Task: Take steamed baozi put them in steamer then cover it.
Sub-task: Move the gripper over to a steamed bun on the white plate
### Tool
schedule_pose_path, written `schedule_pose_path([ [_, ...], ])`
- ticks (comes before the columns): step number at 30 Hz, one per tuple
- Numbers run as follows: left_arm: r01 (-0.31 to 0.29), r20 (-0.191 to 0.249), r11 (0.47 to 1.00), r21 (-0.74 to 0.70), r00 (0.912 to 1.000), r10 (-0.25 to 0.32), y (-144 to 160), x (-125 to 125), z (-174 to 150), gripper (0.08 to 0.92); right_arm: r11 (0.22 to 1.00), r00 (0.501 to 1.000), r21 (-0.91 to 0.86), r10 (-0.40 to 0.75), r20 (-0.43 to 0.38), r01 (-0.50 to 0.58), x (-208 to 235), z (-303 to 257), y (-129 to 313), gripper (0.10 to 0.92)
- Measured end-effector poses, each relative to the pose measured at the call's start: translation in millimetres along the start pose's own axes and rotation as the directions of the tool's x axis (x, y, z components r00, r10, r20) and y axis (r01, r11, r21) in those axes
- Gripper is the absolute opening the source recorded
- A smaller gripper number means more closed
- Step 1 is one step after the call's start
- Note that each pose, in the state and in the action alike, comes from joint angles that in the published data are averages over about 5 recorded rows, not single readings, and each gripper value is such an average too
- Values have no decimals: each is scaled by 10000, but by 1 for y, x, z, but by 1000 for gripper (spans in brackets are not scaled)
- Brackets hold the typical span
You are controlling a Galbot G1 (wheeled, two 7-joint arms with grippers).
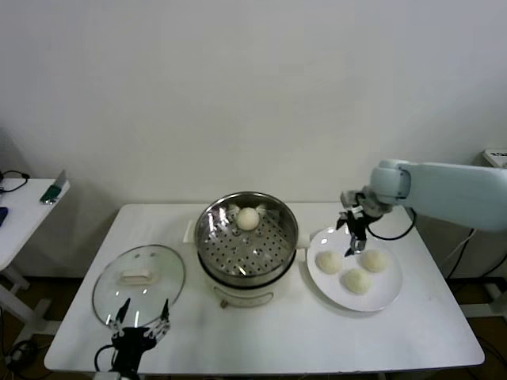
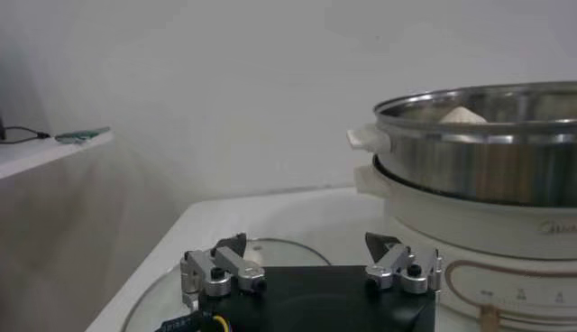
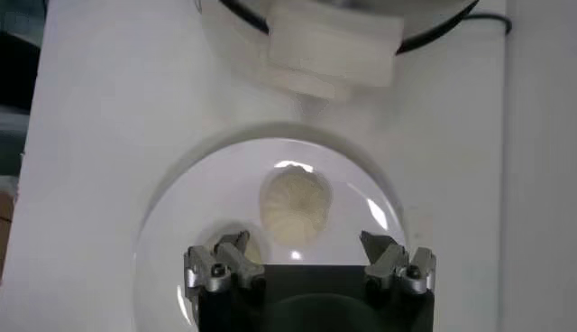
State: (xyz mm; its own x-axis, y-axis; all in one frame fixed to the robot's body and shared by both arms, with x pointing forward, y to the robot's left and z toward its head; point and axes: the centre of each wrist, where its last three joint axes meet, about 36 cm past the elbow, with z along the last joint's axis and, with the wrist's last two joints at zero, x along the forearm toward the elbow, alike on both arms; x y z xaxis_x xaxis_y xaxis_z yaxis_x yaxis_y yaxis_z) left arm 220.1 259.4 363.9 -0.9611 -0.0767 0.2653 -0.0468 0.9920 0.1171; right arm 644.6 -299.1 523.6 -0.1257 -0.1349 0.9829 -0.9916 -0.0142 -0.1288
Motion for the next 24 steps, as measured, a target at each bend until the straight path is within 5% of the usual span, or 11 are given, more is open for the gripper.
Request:
schedule_pose_path([
  [18,49,-36,10000,45,10000,-49,-1,-1,5,823,9977,9997,-649,189,-123,-197,-60,-7,0,820],
  [24,82,-27,10000,41,10000,-82,-1,-1,6,823,9967,9997,-789,188,-144,-199,-68,-8,-1,731],
])
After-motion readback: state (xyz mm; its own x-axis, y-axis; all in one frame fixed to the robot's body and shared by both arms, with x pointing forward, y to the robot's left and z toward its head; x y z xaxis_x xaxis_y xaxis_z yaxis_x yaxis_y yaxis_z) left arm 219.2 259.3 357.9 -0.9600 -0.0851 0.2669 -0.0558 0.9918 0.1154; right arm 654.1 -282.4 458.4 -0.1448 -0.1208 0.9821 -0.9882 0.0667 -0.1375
